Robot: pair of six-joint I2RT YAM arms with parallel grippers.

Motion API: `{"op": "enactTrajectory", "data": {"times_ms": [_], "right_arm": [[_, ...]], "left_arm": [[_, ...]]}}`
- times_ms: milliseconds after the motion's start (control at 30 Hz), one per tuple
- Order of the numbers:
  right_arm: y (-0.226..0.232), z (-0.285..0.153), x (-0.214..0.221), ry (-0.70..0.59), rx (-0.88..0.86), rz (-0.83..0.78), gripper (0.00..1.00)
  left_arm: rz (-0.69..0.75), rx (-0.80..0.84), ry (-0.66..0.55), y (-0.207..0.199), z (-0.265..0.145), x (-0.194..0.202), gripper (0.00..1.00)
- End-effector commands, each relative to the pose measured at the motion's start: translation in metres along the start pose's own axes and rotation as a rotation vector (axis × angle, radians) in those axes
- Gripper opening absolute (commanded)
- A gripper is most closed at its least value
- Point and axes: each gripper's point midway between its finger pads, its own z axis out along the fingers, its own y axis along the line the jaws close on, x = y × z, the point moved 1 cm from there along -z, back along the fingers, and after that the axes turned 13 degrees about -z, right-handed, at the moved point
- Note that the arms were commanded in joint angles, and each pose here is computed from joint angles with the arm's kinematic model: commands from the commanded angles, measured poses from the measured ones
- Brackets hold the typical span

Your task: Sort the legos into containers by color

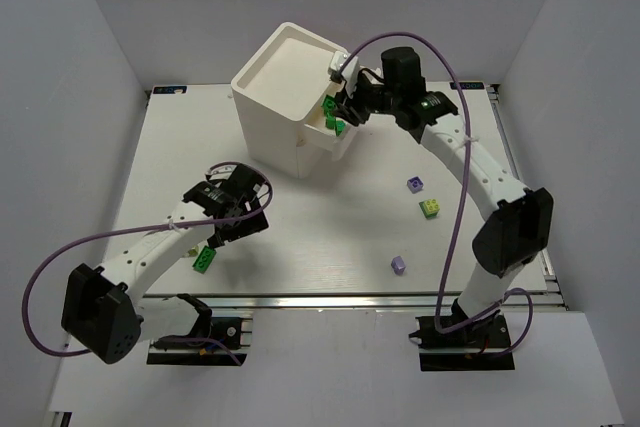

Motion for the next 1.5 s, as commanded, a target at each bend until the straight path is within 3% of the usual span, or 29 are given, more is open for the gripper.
{"op": "enactTrajectory", "data": {"times_ms": [0,67,100,200,400,533,633,833,1067,1167,1400,1467], "right_arm": [[-0.023,0.006,-0.018,-0.058,0.020,0.043,0.04],[-0.029,0.014,-0.012,-0.056,0.010,0.066,0.15],[-0.031,0.016,-0.009,-0.052,0.012,0.076,0.27],[-0.036,0.022,-0.003,-0.044,0.011,0.103,0.45],[-0.042,0.019,0.005,-0.041,0.019,0.135,0.57],[-0.050,0.004,0.004,-0.053,0.047,0.144,0.59],[-0.047,-0.018,-0.017,-0.136,0.020,0.137,0.55],[0.029,-0.074,-0.048,-0.404,-0.190,0.034,0.50],[0.093,-0.104,-0.025,-0.412,-0.252,0.039,0.59],[0.103,-0.114,-0.024,-0.414,-0.246,0.007,0.59],[0.118,-0.127,-0.008,-0.402,-0.215,0.027,0.59],[0.118,-0.129,-0.005,-0.406,-0.199,0.033,0.59]], "left_arm": [[-0.076,0.087,0.005,-0.007,-0.018,-0.005,0.98],[-0.125,0.096,0.013,-0.007,-0.022,-0.003,0.98],[-0.146,0.105,0.015,-0.006,-0.025,-0.003,0.98],[-0.220,0.115,0.023,-0.004,-0.031,-0.001,0.98],[-0.256,0.069,0.034,0.005,-0.022,0.003,0.98],[-0.246,0.051,0.068,0.001,-0.013,0.004,0.98],[-0.251,0.007,0.073,0.003,-0.007,-0.001,0.98],[-0.406,-0.147,0.150,0.025,0.005,0.002,0.90],[-0.503,-0.230,0.196,0.036,0.021,-0.015,0.92],[-0.477,-0.236,0.224,0.032,0.026,-0.030,0.94],[-0.148,-0.087,0.222,0.023,0.023,-0.058,0.98],[-0.115,-0.123,0.251,0.033,0.023,-0.056,0.98]]}}
